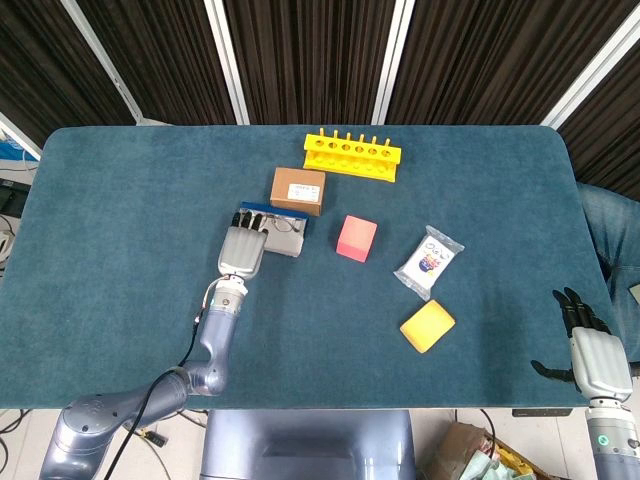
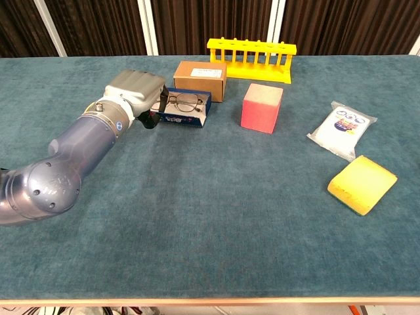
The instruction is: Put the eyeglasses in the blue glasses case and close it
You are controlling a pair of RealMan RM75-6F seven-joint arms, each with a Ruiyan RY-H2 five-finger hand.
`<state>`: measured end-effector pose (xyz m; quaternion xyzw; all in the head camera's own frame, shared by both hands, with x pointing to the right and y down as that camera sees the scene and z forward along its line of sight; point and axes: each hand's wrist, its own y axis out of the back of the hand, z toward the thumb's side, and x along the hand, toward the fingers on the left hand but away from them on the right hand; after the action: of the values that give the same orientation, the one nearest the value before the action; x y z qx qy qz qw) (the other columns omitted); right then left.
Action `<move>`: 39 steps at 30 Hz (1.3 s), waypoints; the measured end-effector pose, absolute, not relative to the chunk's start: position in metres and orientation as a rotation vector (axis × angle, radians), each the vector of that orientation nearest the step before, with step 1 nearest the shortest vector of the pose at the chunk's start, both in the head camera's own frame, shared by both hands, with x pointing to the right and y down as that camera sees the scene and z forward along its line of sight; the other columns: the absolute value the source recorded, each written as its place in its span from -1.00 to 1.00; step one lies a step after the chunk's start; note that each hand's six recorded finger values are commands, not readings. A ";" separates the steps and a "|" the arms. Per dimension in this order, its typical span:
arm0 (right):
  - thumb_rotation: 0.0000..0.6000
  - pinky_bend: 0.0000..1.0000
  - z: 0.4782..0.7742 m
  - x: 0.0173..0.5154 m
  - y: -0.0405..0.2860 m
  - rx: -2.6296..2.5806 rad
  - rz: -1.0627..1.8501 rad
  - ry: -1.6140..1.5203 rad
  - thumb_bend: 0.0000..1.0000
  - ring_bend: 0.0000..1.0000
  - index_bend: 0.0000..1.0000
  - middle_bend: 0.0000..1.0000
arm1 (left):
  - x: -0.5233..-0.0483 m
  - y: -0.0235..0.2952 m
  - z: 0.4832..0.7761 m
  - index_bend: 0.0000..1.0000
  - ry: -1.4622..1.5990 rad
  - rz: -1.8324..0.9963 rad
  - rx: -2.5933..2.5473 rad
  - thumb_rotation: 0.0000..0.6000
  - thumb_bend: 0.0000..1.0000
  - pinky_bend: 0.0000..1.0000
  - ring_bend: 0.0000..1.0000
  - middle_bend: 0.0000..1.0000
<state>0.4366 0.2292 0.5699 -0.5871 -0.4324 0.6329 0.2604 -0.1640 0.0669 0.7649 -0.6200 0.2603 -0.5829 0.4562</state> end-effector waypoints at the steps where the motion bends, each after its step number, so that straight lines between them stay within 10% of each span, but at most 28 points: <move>1: 1.00 -0.55 0.570 0.436 0.229 -1.591 1.715 -1.171 -0.67 -0.74 -0.98 -1.00 | -0.166 0.067 0.765 0.17 0.642 -1.443 -1.530 1.00 -0.02 -0.68 -0.76 -0.61; 39: 1.00 -0.55 0.570 0.436 0.229 -1.600 1.722 -1.179 -0.66 -0.74 -0.98 -1.00 | -0.209 0.086 0.720 0.18 0.627 -1.482 -1.645 1.00 -0.02 -0.68 -0.76 -0.62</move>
<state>0.4362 0.2294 0.5705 -0.5886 -0.4338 0.6334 0.2533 -0.2090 0.0860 0.7196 -0.6527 0.2489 -0.5881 0.4076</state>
